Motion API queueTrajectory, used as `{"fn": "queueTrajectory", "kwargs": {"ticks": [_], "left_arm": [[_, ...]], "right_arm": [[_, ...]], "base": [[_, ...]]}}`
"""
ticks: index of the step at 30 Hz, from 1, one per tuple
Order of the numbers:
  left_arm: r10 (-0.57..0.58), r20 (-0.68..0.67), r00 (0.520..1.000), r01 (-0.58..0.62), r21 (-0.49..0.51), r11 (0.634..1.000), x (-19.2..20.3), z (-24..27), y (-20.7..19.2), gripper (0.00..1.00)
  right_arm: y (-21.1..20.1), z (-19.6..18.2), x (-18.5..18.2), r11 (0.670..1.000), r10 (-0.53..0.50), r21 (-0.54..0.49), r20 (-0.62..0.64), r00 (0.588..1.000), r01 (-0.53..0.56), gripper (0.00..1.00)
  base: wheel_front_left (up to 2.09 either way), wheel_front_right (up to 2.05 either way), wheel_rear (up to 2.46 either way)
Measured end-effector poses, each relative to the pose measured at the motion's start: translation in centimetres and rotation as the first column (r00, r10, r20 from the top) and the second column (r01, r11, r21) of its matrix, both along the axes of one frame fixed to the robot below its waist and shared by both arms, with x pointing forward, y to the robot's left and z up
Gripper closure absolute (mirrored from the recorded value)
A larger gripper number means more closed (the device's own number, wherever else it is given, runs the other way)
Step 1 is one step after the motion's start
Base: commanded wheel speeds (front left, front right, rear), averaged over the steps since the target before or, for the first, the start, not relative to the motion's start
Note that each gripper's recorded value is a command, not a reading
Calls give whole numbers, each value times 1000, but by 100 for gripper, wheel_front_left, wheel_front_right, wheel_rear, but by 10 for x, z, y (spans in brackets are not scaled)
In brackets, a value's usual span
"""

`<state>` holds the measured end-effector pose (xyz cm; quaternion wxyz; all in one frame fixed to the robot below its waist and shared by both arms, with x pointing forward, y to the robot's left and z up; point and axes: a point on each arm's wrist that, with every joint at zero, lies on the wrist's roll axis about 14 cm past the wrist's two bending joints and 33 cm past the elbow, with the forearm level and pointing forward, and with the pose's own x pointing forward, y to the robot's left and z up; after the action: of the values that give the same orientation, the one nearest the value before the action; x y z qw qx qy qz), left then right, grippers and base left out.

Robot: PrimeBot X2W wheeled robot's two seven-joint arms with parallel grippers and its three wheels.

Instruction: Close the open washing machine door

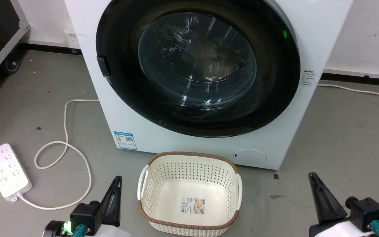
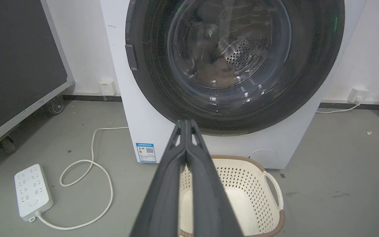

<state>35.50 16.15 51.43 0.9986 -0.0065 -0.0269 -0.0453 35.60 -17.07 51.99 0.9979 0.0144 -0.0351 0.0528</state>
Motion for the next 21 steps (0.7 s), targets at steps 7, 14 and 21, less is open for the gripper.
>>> {"fn": "queueTrajectory", "kwargs": {"ticks": [7, 14, 21], "left_arm": [[8, -9, 1000, -8, 8, 1000, 1, 0, 1, 100], [17, -13, 1000, -16, 10, 1000, 3, 1, 2, 100], [22, -19, 1000, -22, 15, 1000, 4, 2, 3, 100]], "right_arm": [[1, -2, 0, 1000, 3, -9, -16, 1000, -3, 100], [2, -1, 2, 1000, 5, -18, -21, 1000, -5, 100], [2, -1, 3, 1000, 7, -24, -30, 1000, -7, 100]], "base": [[0, 0, 0], [0, 0, 0], [0, 0, 0]]}}
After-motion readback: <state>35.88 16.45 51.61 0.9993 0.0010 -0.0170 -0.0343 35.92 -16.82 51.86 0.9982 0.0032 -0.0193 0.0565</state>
